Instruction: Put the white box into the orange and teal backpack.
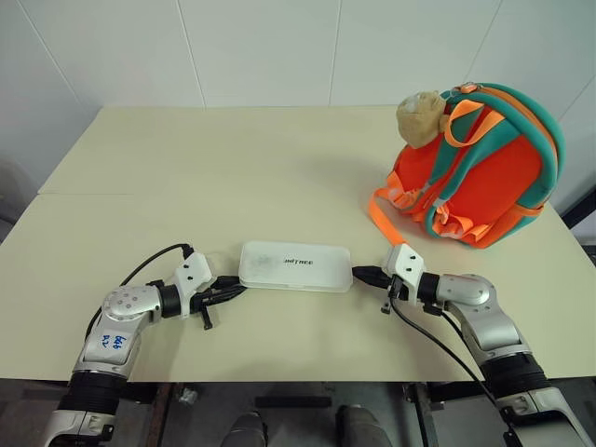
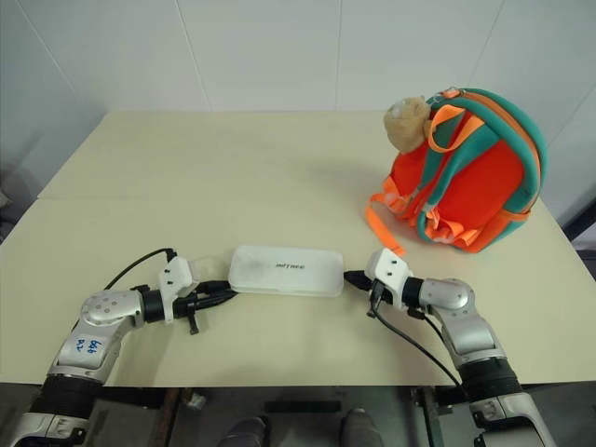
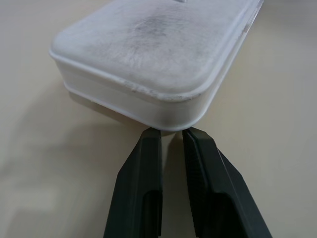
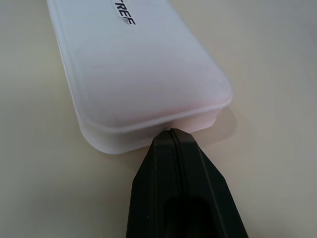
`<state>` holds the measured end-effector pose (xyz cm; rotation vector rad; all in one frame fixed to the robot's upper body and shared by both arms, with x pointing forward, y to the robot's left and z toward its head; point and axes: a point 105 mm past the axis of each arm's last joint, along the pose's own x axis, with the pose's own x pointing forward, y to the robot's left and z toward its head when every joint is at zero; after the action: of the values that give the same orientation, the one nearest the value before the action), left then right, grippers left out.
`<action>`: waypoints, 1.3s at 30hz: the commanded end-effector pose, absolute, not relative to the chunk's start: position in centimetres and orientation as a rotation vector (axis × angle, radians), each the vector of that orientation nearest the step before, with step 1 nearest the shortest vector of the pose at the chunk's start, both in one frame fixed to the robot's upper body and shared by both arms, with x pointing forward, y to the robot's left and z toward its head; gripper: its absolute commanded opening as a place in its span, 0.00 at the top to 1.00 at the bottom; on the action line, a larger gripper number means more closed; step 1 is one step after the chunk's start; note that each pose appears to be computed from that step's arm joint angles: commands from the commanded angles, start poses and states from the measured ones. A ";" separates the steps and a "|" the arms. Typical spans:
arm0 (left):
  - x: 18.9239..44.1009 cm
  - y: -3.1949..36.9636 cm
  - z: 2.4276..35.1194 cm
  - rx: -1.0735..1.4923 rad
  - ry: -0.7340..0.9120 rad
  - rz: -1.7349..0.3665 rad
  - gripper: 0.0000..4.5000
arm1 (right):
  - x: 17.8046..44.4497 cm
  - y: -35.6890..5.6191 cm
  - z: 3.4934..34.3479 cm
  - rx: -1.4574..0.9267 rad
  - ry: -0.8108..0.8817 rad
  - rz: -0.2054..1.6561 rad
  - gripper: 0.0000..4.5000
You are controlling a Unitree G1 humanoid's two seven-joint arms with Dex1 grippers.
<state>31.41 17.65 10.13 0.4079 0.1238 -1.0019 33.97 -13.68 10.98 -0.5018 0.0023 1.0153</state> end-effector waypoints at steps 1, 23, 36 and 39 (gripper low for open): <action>30.6 18.3 11.5 0.409 0.105 -1.009 0.83 | 34.1 -14.5 11.9 -0.543 -0.024 1.005 1.00; 32.1 21.0 15.6 -0.529 0.466 -0.881 0.01 | 31.2 -14.1 15.2 -0.402 0.112 1.167 0.00; 33.4 18.6 10.9 -0.799 0.807 -0.743 0.01 | 32.5 -13.6 13.5 -0.544 0.179 1.175 0.00; 32.9 18.0 11.5 -0.838 0.807 -0.787 0.01 | 32.4 -13.8 13.1 -0.533 0.196 1.173 0.00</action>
<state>34.03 18.66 13.03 -0.7889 0.7153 -0.7810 32.52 -13.77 12.63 -0.5264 0.2162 1.1720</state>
